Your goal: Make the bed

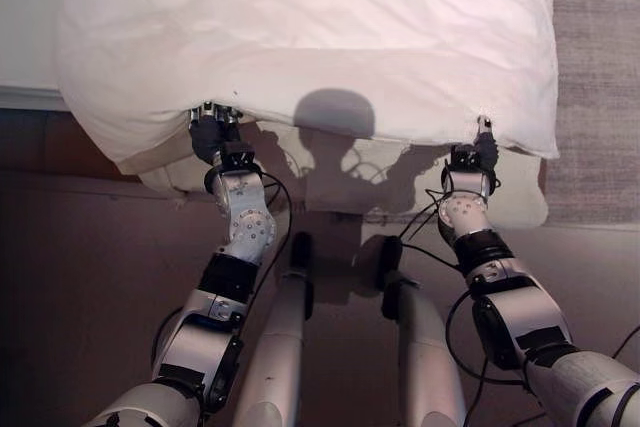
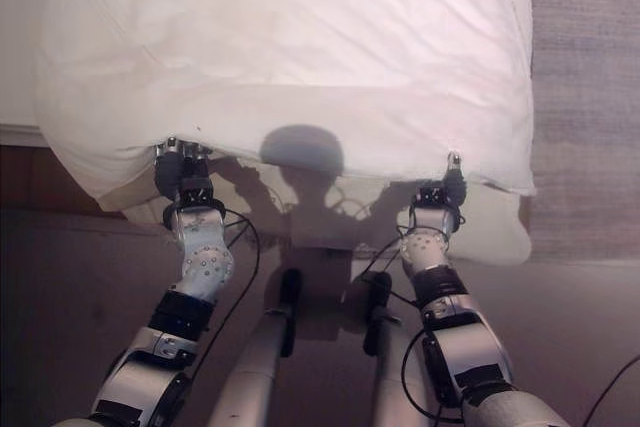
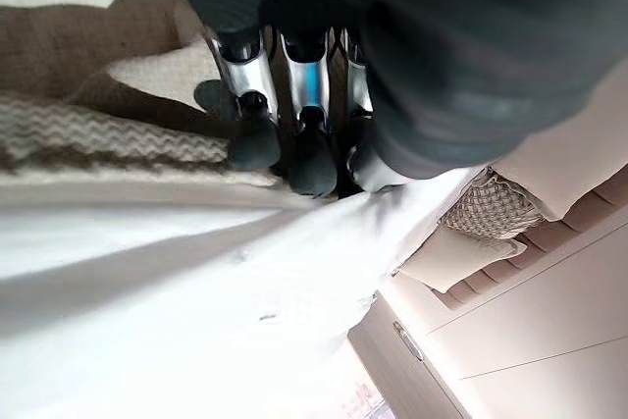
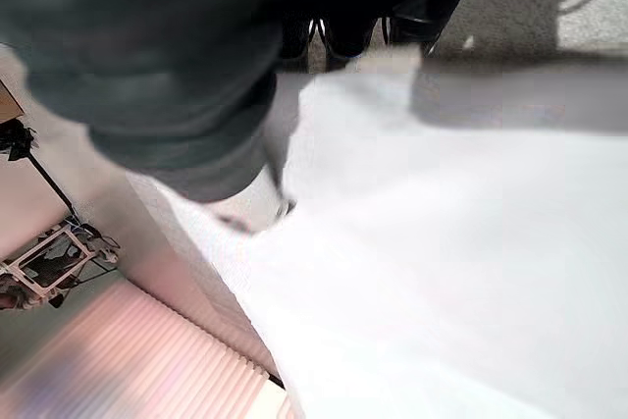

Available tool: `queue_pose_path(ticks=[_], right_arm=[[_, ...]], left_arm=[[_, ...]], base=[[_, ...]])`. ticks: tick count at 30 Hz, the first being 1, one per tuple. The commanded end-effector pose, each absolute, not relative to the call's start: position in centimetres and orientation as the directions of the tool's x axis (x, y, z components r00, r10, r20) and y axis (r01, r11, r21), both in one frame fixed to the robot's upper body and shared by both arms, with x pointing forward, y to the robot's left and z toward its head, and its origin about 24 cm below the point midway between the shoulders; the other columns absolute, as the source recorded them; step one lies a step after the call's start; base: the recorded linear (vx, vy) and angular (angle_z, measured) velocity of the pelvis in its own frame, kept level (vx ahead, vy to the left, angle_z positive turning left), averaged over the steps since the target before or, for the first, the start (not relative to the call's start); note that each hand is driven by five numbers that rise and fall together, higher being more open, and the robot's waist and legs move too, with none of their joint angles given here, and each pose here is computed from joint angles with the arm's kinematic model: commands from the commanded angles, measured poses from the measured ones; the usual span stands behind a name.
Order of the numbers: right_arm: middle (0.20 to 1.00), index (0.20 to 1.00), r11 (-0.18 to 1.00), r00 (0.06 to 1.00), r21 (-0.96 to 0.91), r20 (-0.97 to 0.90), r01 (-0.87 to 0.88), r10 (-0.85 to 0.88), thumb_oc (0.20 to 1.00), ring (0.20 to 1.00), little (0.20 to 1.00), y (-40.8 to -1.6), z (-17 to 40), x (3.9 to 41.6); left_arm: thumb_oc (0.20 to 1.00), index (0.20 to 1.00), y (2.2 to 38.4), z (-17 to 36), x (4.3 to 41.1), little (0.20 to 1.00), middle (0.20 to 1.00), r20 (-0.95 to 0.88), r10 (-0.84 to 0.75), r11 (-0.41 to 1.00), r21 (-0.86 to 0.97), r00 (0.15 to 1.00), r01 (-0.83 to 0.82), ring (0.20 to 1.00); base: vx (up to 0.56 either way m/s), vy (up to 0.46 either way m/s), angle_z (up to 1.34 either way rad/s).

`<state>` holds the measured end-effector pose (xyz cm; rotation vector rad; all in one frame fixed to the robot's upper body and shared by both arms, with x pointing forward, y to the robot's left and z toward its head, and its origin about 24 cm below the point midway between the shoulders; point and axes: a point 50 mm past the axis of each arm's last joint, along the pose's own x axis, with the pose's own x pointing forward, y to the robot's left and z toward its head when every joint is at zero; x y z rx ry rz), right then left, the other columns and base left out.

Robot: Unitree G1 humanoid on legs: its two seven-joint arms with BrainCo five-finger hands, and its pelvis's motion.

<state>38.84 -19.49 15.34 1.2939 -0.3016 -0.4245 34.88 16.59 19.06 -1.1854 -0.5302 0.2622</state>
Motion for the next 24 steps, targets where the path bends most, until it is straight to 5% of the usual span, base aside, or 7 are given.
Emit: queue_pose_path(ticks=[1,9,10,11,12,24], right_arm=[[0.200,0.200,0.302,0.852,0.951,0.107,0.062,-0.512,0.200,0.200,0.200,-20.6,16.6,38.0],[0.200,0.200,0.333,0.861,0.940,0.223,-0.067,-0.457,0.200,0.200,0.200,-18.3,17.6,36.8],[0.200,0.200,0.333,0.852,0.938,0.250,-0.095,-0.461,0.200,0.200,0.200,-18.3,18.0,36.5],[0.200,0.200,0.333,0.852,0.938,0.249,-0.095,-0.461,0.200,0.200,0.200,-18.3,18.0,36.4],[0.200,0.200,0.342,0.846,0.932,0.276,-0.121,-0.456,0.200,0.200,0.200,-18.0,18.2,36.0],[0.200,0.200,0.352,0.819,0.891,0.420,-0.289,-0.390,0.200,0.200,0.200,-15.7,20.0,33.7]], left_arm=[[0.200,0.200,17.8,21.6,33.6,0.200,0.200,0.407,0.512,0.401,-0.892,0.756,0.209,0.200],[0.200,0.200,18.9,19.5,33.2,0.200,0.200,0.355,0.533,0.397,-0.907,0.768,0.143,0.200],[0.762,0.762,19.5,19.0,33.0,0.762,0.762,0.340,0.546,0.396,-0.910,0.765,0.122,0.762],[0.762,0.762,19.5,19.0,33.0,0.762,0.762,0.340,0.546,0.396,-0.910,0.766,0.121,0.762],[1.000,1.000,19.9,18.0,32.8,1.000,1.000,0.319,0.551,0.399,-0.912,0.771,0.092,1.000],[1.000,1.000,19.6,10.1,31.0,1.000,1.000,0.091,0.497,0.353,-0.930,0.863,-0.105,1.000]], base=[[0.00,0.000,0.00],[0.00,0.000,0.00],[0.01,0.006,-0.04],[0.01,0.000,-0.07],[0.01,-0.005,-0.06],[0.01,-0.008,-0.02]])
